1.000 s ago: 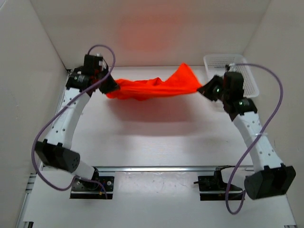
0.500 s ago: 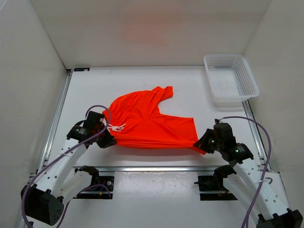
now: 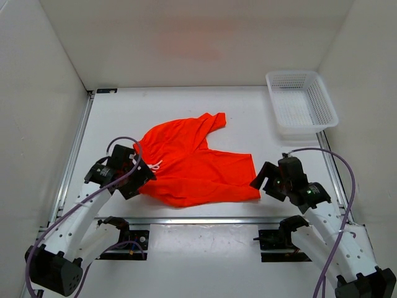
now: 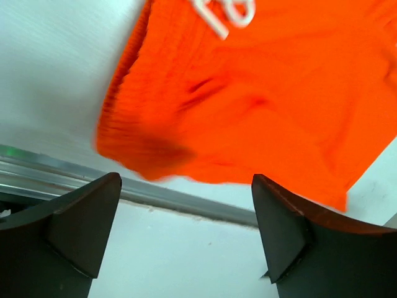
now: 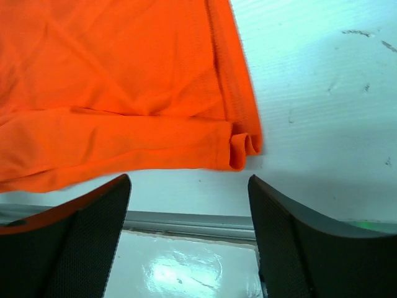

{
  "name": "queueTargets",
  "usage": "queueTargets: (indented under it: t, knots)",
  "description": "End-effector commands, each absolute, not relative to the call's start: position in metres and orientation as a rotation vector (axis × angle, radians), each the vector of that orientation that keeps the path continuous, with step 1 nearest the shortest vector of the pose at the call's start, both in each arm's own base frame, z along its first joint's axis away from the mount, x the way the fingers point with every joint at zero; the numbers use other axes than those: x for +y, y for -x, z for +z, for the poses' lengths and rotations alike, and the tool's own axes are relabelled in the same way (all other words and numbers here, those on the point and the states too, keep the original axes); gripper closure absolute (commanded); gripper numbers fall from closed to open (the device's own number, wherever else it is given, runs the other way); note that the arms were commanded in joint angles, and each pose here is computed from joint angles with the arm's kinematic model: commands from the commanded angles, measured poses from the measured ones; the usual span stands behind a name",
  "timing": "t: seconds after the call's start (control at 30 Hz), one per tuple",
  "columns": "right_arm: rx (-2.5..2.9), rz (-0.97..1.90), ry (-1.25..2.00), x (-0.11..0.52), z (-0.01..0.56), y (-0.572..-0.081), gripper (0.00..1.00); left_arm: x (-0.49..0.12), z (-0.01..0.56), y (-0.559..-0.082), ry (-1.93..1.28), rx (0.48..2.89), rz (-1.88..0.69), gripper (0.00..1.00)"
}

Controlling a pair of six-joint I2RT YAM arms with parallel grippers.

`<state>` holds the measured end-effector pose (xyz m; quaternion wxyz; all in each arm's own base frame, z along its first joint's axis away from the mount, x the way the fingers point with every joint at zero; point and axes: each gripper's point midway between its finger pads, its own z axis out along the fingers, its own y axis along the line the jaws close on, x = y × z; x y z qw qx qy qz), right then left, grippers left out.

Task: Fold and stack the shorts
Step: Flatten the shorts out

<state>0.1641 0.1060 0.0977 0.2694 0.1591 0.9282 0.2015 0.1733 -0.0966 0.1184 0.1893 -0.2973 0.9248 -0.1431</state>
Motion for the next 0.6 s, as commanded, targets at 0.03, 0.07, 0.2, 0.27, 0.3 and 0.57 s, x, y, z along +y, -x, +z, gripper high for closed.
queueTargets:
  t: [0.03, 0.07, 0.2, 0.27, 0.3, 0.57]
  knots:
    - [2.409, 0.464, -0.427, 0.093, 0.126, -0.177, 0.1, -0.071, 0.165, -0.192, 0.86, 2.426, -0.285, 0.0]
    - [2.38, 0.449, -0.434, 0.09, 0.134, -0.182, 0.1, -0.066, 0.175, -0.197, 0.872, 2.385, -0.278, 0.0]
    - [2.251, 0.39, -0.399, 0.093, 0.174, -0.236, 0.1, -0.061, 0.213, -0.239, 0.809, 2.286, -0.253, 0.05]
    - [2.274, 0.379, -0.31, 0.111, 0.193, -0.276, 0.12, -0.058, 0.203, -0.263, 0.801, 2.321, -0.185, 0.1]
    - [2.283, 0.38, -0.275, 0.12, 0.199, -0.293, 0.12, -0.054, 0.209, -0.28, 0.794, 2.302, -0.173, 0.12]
    - [2.499, 0.36, -0.033, 0.197, 0.168, -0.449, 0.15, -0.02, 0.137, -0.369, 0.925, 2.494, -0.134, 0.0]
